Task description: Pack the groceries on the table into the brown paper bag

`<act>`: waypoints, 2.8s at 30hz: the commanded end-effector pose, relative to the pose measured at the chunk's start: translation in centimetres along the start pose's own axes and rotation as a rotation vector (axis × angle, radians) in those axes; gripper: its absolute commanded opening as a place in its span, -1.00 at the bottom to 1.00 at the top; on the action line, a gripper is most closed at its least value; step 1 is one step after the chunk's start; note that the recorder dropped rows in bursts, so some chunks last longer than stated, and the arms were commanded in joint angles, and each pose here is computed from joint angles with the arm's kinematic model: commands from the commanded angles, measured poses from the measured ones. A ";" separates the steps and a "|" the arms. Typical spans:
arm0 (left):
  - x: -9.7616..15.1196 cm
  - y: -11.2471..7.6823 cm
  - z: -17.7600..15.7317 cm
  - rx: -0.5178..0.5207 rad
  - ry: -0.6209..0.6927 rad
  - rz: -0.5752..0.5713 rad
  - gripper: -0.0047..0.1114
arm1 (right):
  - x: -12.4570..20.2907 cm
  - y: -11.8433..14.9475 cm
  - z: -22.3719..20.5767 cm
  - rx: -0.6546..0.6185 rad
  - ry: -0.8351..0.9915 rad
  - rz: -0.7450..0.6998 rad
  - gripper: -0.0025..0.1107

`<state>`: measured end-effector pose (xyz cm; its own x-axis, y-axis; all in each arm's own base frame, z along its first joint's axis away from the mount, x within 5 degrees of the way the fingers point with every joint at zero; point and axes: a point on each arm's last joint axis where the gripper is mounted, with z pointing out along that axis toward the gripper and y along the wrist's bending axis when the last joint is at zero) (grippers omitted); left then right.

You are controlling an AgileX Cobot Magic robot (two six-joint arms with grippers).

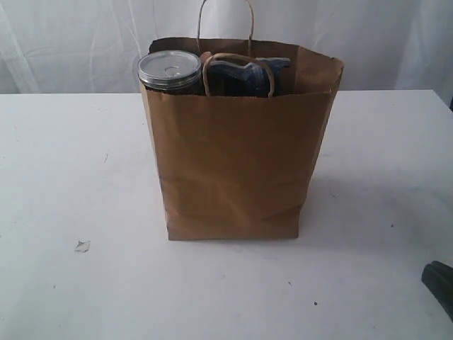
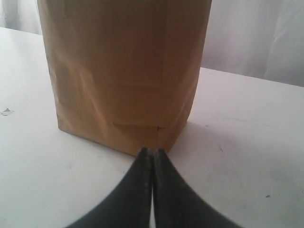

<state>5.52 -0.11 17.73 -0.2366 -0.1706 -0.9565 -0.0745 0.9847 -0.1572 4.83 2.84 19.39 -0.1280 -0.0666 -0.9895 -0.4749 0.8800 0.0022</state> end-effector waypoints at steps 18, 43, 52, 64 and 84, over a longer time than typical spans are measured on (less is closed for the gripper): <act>0.1 0.0 0.0 0.000 0.000 -0.003 -0.92 | 0.6 0.1 0.0 -0.004 0.047 -0.004 -0.96; 0.1 0.0 0.0 0.000 0.000 -0.003 -0.92 | 0.2 -0.2 0.0 0.026 0.004 0.142 -0.96; 0.1 0.0 0.0 0.000 0.000 -0.003 -0.92 | 0.3 -0.2 0.0 0.026 0.007 0.142 -0.96; 0.1 0.0 0.0 0.000 0.000 -0.003 -0.92 | 0.3 -0.2 0.0 0.026 0.007 0.142 -0.96; 0.1 0.0 0.0 0.000 0.000 -0.003 -0.92 | 0.3 -0.2 0.0 0.026 0.007 0.142 -0.96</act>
<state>5.52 -0.11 17.73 -0.2366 -0.1706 -0.9565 -0.0745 0.9847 -0.1572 4.86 2.71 19.14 -0.2107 0.0493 -0.9763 -0.4372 0.8885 0.1392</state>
